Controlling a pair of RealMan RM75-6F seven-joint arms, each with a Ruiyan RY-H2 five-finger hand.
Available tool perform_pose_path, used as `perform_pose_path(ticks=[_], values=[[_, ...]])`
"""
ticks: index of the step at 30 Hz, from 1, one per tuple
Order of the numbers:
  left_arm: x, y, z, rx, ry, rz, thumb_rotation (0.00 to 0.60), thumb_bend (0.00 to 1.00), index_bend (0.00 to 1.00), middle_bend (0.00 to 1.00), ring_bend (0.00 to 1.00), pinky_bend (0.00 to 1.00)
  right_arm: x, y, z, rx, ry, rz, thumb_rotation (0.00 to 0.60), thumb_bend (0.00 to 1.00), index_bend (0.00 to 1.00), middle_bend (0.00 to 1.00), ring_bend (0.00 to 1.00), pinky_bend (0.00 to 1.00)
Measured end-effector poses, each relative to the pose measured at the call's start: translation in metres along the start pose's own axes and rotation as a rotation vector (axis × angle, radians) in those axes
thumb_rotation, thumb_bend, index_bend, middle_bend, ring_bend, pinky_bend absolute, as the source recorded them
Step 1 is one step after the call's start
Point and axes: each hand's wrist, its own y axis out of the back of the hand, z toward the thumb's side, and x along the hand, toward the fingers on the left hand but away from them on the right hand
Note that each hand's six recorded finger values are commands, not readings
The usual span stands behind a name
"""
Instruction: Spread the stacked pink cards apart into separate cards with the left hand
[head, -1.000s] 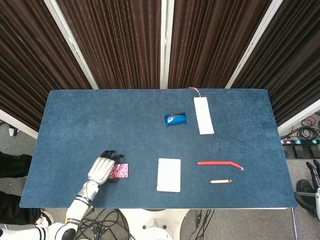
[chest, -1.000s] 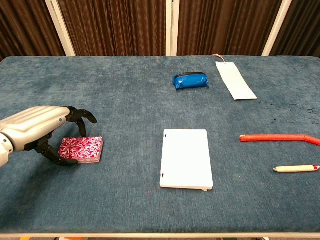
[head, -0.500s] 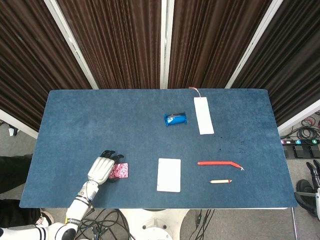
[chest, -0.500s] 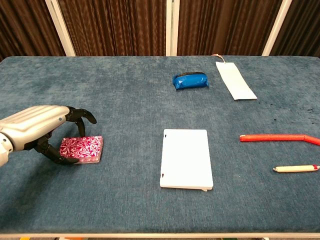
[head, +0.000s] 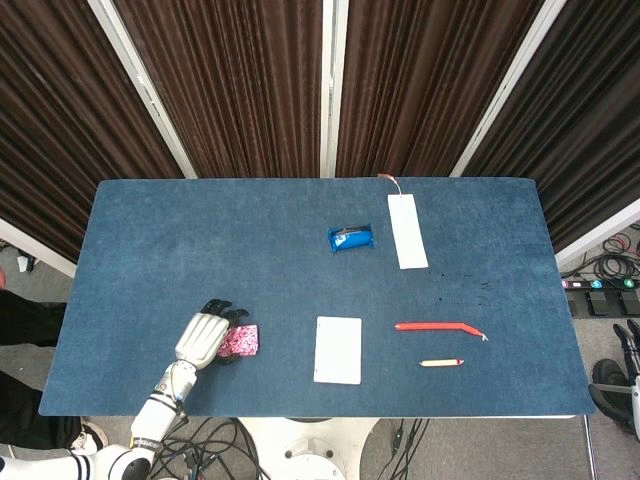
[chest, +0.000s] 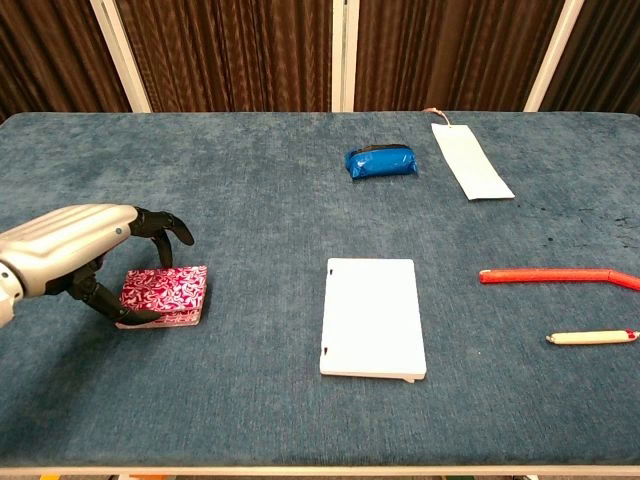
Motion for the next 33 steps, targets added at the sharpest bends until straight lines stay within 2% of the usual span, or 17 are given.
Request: perform_pose_path(ticks=[10, 15, 21, 27, 33], values=[[-0.002, 0.018, -0.009, 0.006, 0.010, 0.024, 0.600, 0.22, 0.26, 0.45, 0.16, 0.15, 0.000, 0.000, 0.001, 0.002, 0.002, 0.001, 0.600, 0.14, 0.00, 0.00, 0.00, 0.00], [0.003, 0.041, -0.030, -0.004, 0.051, 0.064, 0.600, 0.22, 0.27, 0.45, 0.16, 0.15, 0.000, 0.000, 0.003, 0.003, 0.007, 0.001, 0.600, 0.14, 0.00, 0.00, 0.00, 0.00], [0.015, 0.057, -0.059, -0.009, 0.103, 0.093, 0.600, 0.22, 0.27, 0.46, 0.16, 0.15, 0.000, 0.001, 0.007, 0.010, 0.011, -0.002, 0.600, 0.14, 0.00, 0.00, 0.00, 0.00], [0.028, 0.061, -0.085, -0.012, 0.146, 0.100, 0.600, 0.23, 0.27, 0.46, 0.16, 0.15, 0.001, 0.001, 0.007, 0.018, 0.007, -0.001, 0.600, 0.14, 0.00, 0.00, 0.00, 0.00], [0.040, 0.055, -0.100, -0.029, 0.166, 0.103, 0.600, 0.23, 0.27, 0.46, 0.16, 0.15, 0.001, 0.000, 0.005, 0.022, -0.004, 0.003, 0.600, 0.14, 0.00, 0.00, 0.00, 0.00]])
